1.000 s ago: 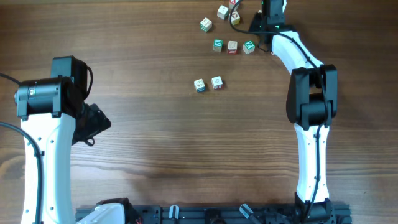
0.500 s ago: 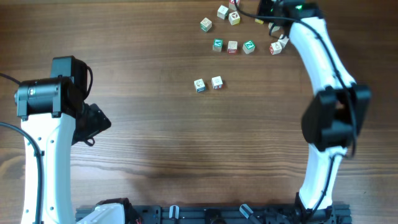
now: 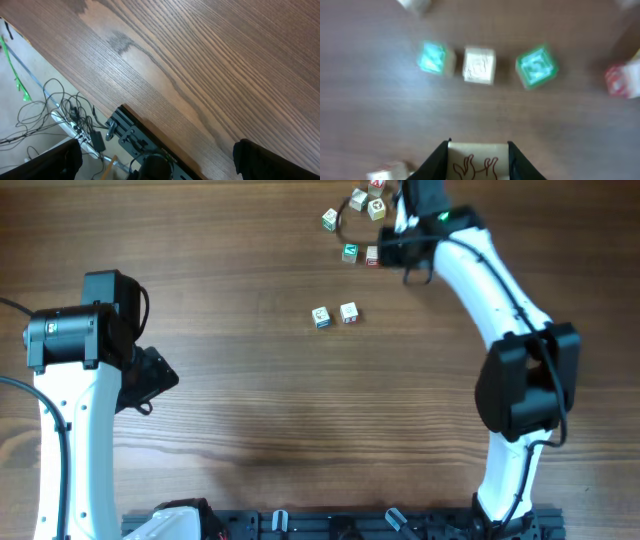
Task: Form a horizontal line
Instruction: 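Carry the held block left and set it right of the 6 block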
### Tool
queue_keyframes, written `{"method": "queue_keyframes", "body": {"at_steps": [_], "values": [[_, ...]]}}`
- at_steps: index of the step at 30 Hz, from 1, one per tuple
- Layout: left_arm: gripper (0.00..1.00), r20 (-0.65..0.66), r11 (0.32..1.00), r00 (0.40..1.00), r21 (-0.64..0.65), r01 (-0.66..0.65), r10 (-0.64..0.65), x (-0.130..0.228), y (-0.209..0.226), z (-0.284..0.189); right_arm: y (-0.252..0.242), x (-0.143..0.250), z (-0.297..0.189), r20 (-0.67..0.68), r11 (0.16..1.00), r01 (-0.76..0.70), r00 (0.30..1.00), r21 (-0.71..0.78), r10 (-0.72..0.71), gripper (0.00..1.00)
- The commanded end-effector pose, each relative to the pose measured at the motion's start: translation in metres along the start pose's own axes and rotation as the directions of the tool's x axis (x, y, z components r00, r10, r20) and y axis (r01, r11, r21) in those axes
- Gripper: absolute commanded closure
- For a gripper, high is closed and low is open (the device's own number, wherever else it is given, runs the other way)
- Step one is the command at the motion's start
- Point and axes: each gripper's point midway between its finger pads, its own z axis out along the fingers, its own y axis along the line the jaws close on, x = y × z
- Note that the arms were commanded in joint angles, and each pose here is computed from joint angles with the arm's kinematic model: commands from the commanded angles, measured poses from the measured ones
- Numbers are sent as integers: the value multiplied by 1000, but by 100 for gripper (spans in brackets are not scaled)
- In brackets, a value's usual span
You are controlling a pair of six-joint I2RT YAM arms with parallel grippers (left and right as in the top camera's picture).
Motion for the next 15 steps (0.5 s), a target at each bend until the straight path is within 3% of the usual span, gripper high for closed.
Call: {"method": "queue_keyframes", "body": {"at_steps": [1,15], "values": [[0,15,1000,1000,-5,11,-11,0,5,-1,-12,39,37,-67,998,25,998,58,-21,83],[0,15,1000,1000,-5,11,-11,0,5,-1,0,98,65,-158,998,52,986,43,-45,83]]}}
